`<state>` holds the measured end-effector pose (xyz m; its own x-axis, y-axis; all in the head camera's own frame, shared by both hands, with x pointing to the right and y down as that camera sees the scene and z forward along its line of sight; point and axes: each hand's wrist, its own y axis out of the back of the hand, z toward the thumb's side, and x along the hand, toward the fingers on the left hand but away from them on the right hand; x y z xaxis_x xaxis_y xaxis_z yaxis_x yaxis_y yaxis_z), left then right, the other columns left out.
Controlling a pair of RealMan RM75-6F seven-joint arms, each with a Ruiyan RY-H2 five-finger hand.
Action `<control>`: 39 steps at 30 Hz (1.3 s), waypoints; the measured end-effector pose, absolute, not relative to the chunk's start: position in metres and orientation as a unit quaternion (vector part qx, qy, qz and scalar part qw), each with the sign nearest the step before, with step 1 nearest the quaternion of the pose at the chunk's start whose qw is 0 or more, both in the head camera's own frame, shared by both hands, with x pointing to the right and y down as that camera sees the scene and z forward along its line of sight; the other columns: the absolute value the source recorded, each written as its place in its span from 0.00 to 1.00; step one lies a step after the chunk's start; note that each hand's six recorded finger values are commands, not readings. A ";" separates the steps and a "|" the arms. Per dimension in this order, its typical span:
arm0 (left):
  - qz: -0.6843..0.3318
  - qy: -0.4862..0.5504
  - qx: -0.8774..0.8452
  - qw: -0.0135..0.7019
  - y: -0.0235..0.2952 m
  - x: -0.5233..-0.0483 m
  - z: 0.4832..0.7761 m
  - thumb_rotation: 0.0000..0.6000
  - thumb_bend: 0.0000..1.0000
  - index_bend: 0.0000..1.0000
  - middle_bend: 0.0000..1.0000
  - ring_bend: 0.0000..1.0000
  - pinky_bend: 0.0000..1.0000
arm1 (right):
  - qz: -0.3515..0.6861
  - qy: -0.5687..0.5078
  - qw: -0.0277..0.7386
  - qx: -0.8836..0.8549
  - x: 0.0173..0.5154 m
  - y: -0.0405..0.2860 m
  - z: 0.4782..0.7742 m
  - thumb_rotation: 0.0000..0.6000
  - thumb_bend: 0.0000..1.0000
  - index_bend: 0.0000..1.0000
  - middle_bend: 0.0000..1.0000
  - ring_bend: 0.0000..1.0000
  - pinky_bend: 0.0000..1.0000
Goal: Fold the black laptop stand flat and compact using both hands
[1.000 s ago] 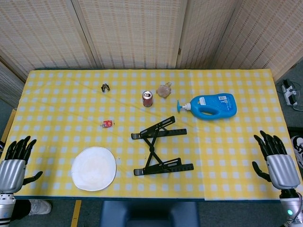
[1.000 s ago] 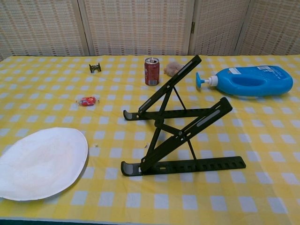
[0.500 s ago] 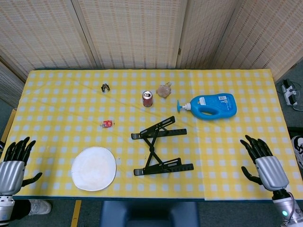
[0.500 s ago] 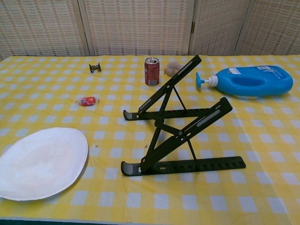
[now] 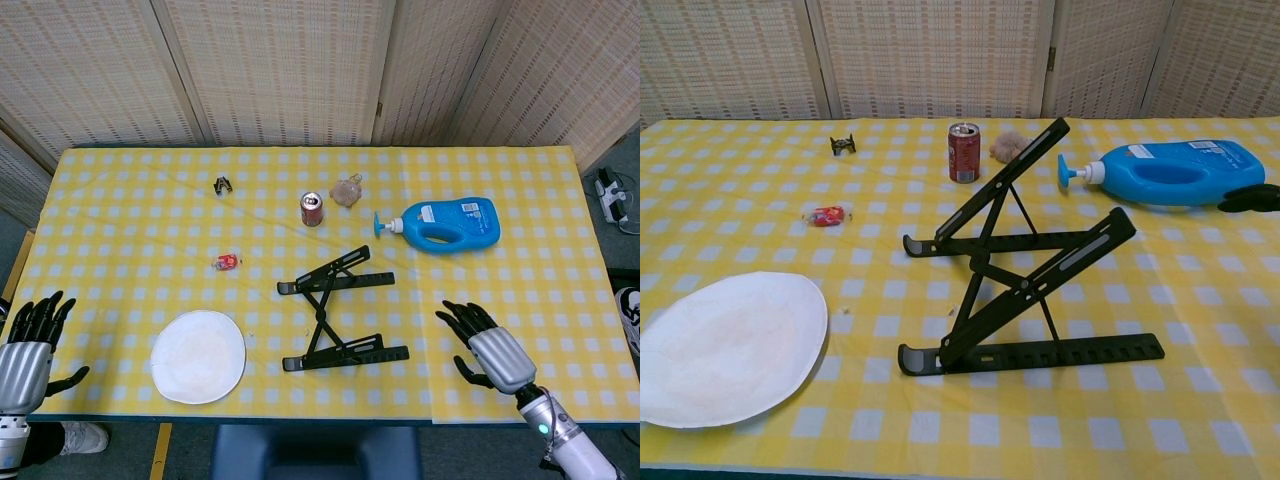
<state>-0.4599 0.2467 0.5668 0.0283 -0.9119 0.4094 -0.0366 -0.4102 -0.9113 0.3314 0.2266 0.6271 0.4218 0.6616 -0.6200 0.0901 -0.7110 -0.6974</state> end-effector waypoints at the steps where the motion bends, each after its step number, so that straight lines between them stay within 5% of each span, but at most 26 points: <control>1: -0.579 0.389 -0.608 0.379 0.247 -0.460 0.567 1.00 0.13 0.03 0.01 0.01 0.00 | 0.479 -0.234 0.297 -0.792 0.326 0.227 0.630 1.00 0.70 0.00 0.00 0.03 0.00; 17: -0.582 0.393 -0.604 0.376 0.249 -0.465 0.567 1.00 0.13 0.04 0.01 0.01 0.00 | 0.422 -0.164 0.338 -0.825 0.248 0.239 0.663 1.00 0.72 0.00 0.00 0.00 0.00; 39: -0.579 0.399 -0.606 0.373 0.253 -0.468 0.562 1.00 0.13 0.04 0.01 0.01 0.00 | 0.331 -0.090 0.389 -0.855 0.137 0.225 0.645 1.00 0.72 0.00 0.00 0.01 0.00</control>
<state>-0.4683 0.2530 0.5621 0.0120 -0.9151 0.4030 -0.0519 -0.4031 -0.9137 0.1372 0.2251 0.6446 0.7652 0.4108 -0.4956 -0.1042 -0.6807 -0.7251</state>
